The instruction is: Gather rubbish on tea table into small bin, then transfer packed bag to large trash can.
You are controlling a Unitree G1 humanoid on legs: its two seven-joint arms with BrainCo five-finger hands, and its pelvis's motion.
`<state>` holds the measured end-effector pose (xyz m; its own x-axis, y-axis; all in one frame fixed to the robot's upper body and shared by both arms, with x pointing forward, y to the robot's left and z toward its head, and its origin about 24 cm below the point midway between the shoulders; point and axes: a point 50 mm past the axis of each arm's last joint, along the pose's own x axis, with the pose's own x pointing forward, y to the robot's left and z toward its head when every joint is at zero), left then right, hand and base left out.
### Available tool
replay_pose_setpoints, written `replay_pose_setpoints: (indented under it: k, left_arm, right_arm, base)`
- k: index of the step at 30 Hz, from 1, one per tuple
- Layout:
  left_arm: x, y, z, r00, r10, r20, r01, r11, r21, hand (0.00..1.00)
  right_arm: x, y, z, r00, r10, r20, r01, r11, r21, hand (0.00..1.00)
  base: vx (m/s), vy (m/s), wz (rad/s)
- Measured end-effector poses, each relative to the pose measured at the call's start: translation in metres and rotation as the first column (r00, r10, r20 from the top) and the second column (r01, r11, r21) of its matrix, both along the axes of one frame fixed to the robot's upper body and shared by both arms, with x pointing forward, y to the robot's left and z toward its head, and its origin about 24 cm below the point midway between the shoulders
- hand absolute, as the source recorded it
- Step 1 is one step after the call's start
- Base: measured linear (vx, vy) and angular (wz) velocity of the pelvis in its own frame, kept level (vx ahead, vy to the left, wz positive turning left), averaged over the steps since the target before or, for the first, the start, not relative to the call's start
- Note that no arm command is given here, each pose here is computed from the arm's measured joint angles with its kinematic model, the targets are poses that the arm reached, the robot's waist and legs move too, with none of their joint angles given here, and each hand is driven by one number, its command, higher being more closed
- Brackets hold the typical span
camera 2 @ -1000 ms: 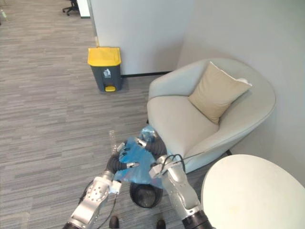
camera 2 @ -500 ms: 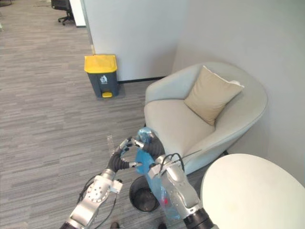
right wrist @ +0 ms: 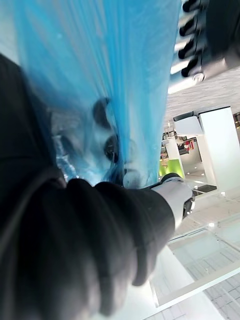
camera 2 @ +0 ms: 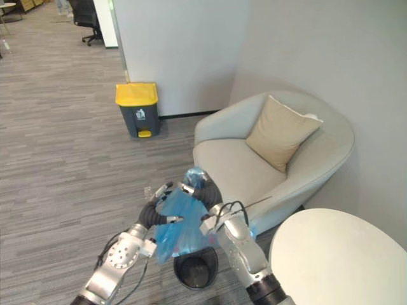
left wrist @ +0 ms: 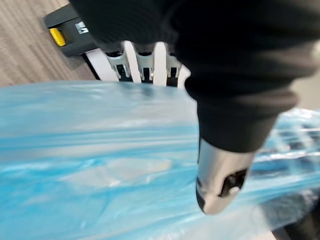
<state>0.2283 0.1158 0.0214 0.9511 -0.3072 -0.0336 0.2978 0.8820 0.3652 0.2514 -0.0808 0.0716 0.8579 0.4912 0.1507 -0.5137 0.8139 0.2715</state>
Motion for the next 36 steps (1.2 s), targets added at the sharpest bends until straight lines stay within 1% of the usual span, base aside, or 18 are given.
replay_pose_setpoints:
  k: [5,11,14,19,23,26,29,36]
  left_arm:
    - [0.006,-0.006,0.008,0.996,-0.079,0.049,0.076,0.995,0.063,0.0]
    - [0.004,-0.017,0.006,0.987,-0.154,0.052,0.146,0.981,0.129,0.0]
    - [0.004,-0.013,-0.007,0.99,-0.138,0.008,0.135,0.977,0.163,0.0]
    - [0.005,-0.01,-0.02,0.994,-0.104,-0.041,0.109,0.979,0.173,0.0]
    - [0.008,-0.012,-0.022,0.997,-0.067,-0.039,0.073,0.983,0.167,0.0]
    - [0.01,-0.013,-0.026,0.998,-0.013,-0.054,0.021,0.989,0.15,0.0]
    - [0.011,-0.016,-0.027,0.999,0.004,-0.051,0.003,0.991,0.136,0.0]
    - [0.013,-0.021,-0.033,0.997,0.009,-0.082,0.002,0.992,0.127,0.0]
  right_arm:
    - [-0.002,0.006,0.001,0.999,0.052,0.01,-0.051,0.999,-0.013,1.0]
    - [-0.005,0.026,0.007,0.987,0.158,0.022,-0.159,0.987,0.021,1.0]
    - [-0.009,0.039,0.017,0.973,0.228,0.045,-0.231,0.971,0.059,1.0]
    - [-0.016,0.053,0.025,0.952,0.299,0.057,-0.304,0.945,0.121,1.0]
    - [-0.017,0.061,0.029,0.94,0.333,0.07,-0.339,0.933,0.121,1.0]
    - [-0.019,0.064,0.03,0.937,0.343,0.071,-0.35,0.928,0.131,1.0]
    - [-0.019,0.069,0.033,0.931,0.36,0.069,-0.366,0.916,0.165,1.0]
    - [-0.026,0.086,0.038,0.899,0.43,0.082,-0.437,0.886,0.153,1.0]
  base:
    - [0.0,0.0,0.0]
    - [0.0,0.0,0.0]
    - [0.0,-0.005,-0.06]
    - [0.0,0.0,-0.04]
    - [0.0,0.0,0.0]
    - [0.0,0.0,0.0]
    - [0.0,0.0,0.0]
    - [0.0,0.0,0.0]
